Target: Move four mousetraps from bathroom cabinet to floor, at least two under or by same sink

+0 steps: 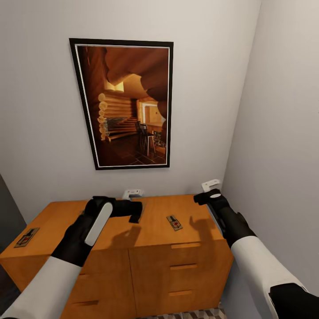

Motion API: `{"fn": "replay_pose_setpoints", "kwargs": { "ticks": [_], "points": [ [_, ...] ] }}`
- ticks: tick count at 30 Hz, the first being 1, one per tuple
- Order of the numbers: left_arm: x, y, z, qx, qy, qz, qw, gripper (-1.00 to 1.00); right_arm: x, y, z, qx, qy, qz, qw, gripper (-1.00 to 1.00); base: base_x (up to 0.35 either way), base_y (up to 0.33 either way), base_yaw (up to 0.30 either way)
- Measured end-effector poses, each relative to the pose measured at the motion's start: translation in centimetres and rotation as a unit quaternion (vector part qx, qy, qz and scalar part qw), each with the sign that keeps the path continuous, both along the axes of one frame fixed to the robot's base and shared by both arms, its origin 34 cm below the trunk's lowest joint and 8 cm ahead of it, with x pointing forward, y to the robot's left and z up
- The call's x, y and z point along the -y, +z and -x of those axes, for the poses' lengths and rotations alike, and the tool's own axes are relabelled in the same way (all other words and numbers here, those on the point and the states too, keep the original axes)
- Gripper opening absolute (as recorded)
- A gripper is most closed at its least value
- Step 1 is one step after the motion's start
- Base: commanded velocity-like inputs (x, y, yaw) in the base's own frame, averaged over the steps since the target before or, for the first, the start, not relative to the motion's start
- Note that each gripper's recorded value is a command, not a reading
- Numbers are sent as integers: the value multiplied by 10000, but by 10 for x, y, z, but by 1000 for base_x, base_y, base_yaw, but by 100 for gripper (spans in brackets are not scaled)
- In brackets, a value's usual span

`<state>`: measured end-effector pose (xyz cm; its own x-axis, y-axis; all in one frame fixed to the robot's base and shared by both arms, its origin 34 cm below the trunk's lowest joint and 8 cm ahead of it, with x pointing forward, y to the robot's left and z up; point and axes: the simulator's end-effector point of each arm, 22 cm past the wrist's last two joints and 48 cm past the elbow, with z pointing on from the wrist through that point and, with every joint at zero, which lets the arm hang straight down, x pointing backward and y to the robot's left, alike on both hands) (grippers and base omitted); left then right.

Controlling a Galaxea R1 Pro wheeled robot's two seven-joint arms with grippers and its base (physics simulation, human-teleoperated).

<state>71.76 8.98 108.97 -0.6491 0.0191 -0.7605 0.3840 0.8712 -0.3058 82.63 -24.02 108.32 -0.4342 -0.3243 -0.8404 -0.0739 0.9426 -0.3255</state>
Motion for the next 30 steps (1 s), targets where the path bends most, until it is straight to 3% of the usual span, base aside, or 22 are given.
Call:
{"fn": "replay_pose_setpoints", "kwargs": {
  "ticks": [6,15,17,19,21,23,30],
  "points": [
    [6,-12,-3,-175,167,63,9997,-100,-2,-1,0,-7,32,26,10000,100,0,0,0],
    [2,-14,-8,-168,415,-87,9990,-100,-5,-1,0,-19,61,15,10000,100,0,0,0],
    [2,-14,-8,-167,422,-87,9989,-100,-12,-4,1,-84,197,-51,9998,100,0,0,0],
    [2,-14,-8,-165,425,-89,9989,-100,-27,-10,4,-229,490,-196,9983,100,42,0,0],
    [2,-14,-8,-162,426,-89,9989,-100,-50,-18,11,-455,979,-454,9931,100,171,0,0],
    [2,-13,-8,-160,426,-89,9989,-100,-59,-21,15,-566,1203,-553,9896,100,235,0,0],
    [3,-13,-8,-162,422,-80,9989,-100,-64,-26,19,-681,1401,-506,9865,100,74,0,0]
  ]
}}
